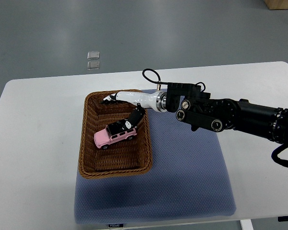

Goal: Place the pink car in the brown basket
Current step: 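Lower the pink car into the basket and open the right hand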

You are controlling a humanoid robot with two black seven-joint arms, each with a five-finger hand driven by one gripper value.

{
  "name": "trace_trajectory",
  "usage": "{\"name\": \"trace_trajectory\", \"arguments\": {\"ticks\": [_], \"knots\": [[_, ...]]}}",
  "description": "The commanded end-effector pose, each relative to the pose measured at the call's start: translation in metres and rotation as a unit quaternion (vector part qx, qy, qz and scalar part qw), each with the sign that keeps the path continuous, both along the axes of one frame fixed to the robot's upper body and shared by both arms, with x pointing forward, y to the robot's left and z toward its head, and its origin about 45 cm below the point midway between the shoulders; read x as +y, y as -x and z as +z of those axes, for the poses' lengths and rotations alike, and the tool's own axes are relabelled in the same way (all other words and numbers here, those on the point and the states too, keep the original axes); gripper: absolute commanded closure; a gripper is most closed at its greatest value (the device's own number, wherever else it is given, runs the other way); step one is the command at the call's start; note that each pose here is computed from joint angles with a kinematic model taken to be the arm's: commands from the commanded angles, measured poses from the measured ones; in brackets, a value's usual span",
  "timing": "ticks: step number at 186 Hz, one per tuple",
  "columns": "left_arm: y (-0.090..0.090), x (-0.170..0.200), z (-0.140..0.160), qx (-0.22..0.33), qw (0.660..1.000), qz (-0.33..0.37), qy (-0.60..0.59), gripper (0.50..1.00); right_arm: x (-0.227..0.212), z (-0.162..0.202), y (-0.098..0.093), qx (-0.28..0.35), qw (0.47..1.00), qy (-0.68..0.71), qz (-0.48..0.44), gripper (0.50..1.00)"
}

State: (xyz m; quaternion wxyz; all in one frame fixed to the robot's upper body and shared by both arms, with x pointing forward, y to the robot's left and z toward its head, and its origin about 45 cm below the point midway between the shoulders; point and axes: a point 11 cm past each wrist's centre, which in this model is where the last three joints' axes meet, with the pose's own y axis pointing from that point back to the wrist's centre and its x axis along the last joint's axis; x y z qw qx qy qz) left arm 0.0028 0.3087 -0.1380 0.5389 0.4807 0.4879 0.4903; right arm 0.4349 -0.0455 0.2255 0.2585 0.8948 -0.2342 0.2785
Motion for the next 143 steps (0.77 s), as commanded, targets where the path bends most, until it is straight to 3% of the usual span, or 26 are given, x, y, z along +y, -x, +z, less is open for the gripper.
{"name": "trace_trajectory", "arguments": {"ticks": [1,23,44,69,96,143], "knots": [[0.000,0.001,0.000,0.000,1.000,0.000,-0.001,0.500,-0.024,0.035,-0.024,-0.001,0.995,-0.077,-0.059,0.595],[0.000,0.001,0.000,0.000,1.000,0.000,-0.001,0.500,-0.071,0.051,-0.042,0.040,0.965,-0.208,-0.154,0.595],[0.000,0.000,0.000,0.000,1.000,-0.001,0.001,0.500,-0.124,0.049,-0.048,0.097,0.893,-0.368,-0.242,0.595],[0.000,-0.001,0.000,0.000,1.000,-0.001,0.002,0.500,-0.182,0.015,-0.036,0.174,0.766,-0.529,-0.321,0.593],[0.000,-0.001,0.000,0.000,1.000,-0.002,0.002,0.500,-0.214,-0.024,-0.015,0.240,0.657,-0.625,-0.347,0.587],[0.000,-0.001,0.000,0.000,1.000,-0.002,0.002,0.500,-0.224,-0.046,-0.001,0.251,0.621,-0.648,-0.363,0.587]]}}
